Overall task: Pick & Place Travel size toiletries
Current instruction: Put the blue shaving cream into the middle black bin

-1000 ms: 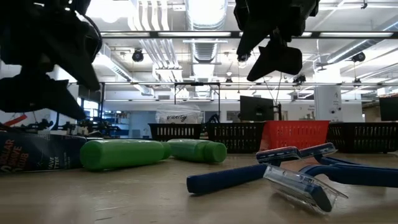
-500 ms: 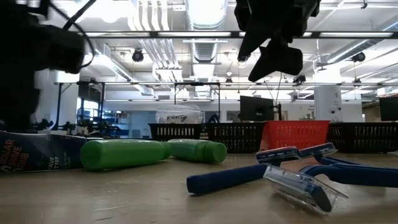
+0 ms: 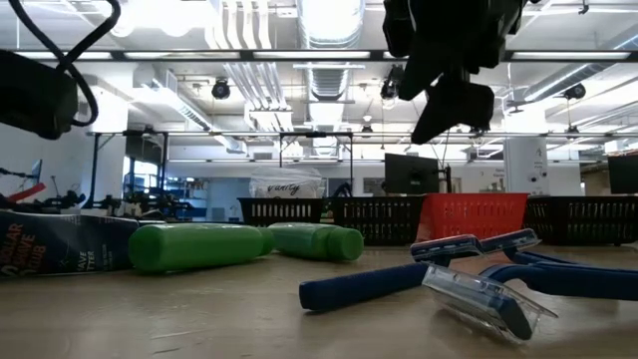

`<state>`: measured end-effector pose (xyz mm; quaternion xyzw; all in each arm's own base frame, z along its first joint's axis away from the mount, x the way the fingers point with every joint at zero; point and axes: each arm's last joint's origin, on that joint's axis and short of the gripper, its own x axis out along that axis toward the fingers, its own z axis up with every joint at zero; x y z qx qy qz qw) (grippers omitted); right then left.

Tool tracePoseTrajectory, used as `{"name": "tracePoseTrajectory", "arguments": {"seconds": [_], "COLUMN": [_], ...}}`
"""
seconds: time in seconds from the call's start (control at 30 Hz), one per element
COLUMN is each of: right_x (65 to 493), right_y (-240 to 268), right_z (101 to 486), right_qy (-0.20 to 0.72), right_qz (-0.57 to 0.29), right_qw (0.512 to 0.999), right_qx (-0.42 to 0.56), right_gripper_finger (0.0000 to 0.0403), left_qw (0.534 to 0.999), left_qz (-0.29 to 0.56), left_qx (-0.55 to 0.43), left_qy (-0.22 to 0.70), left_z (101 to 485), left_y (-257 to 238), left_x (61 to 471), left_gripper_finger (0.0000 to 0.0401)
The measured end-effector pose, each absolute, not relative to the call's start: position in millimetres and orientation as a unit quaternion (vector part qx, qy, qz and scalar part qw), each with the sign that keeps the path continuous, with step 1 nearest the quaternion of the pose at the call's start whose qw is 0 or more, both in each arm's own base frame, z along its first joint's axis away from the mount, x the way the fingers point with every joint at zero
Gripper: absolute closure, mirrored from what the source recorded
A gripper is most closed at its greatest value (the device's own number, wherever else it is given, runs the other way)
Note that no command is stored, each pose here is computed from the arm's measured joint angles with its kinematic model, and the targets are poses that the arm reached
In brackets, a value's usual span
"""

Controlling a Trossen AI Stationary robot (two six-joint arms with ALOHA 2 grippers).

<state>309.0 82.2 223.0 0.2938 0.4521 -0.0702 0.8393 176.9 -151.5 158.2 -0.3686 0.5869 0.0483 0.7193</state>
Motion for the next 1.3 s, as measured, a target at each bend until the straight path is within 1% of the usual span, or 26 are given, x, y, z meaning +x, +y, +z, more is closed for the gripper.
{"name": "tracePoseTrajectory", "arguments": {"seconds": [0.17, 0.27, 0.37, 0.57, 0.7, 0.93, 1.13, 1.3], "right_x": [307.8, 306.9, 304.9, 302.7, 302.9, 302.8, 302.8, 302.8], "right_y": [79.9, 79.4, 78.9, 78.3, 78.0, 78.1, 78.2, 78.2], "right_z": [219.4, 217.3, 213.4, 208.9, 209.0, 208.9, 208.9, 208.9], "right_qy": [0.455, 0.456, 0.461, 0.466, 0.465, 0.465, 0.465, 0.465], "right_qz": [-0.076, -0.081, -0.084, -0.09, -0.089, -0.089, -0.088, -0.088], "right_qw": [0.837, 0.838, 0.835, 0.831, 0.832, 0.832, 0.833, 0.833], "right_qx": [0.293, 0.291, 0.289, 0.29, 0.289, 0.288, 0.286, 0.286], "right_gripper_finger": [0.0105, 0.0099, 0.0093, 0.0083, 0.0076, 0.0065, 0.0058, 0.0053], "left_qw": [0.729, 0.739, 0.741, 0.752, 0.747, 0.745, 0.758, 0.771], "left_qz": [0.026, 0.005, 0.004, 0.029, 0.053, 0.089, 0.13, 0.159], "left_qx": [-0.36, -0.321, -0.285, -0.211, -0.181, -0.188, -0.208, -0.224], "left_qy": [0.583, 0.593, 0.609, 0.624, 0.637, 0.634, 0.604, 0.574], "left_z": [158.8, 153.9, 151.9, 154.2, 151.8, 145.0, 140.1, 143.7], "left_y": [-155.8, -159.6, -167.1, -187.7, -197.4, -206.8, -207.9, -208.7], "left_x": [176.8, 175.5, 179.1, 195.4, 204.2, 214.7, 218.7, 222.1], "left_gripper_finger": [0.0156, 0.0156, 0.0161, 0.0185, 0.0189, 0.019, 0.019, 0.019]}}
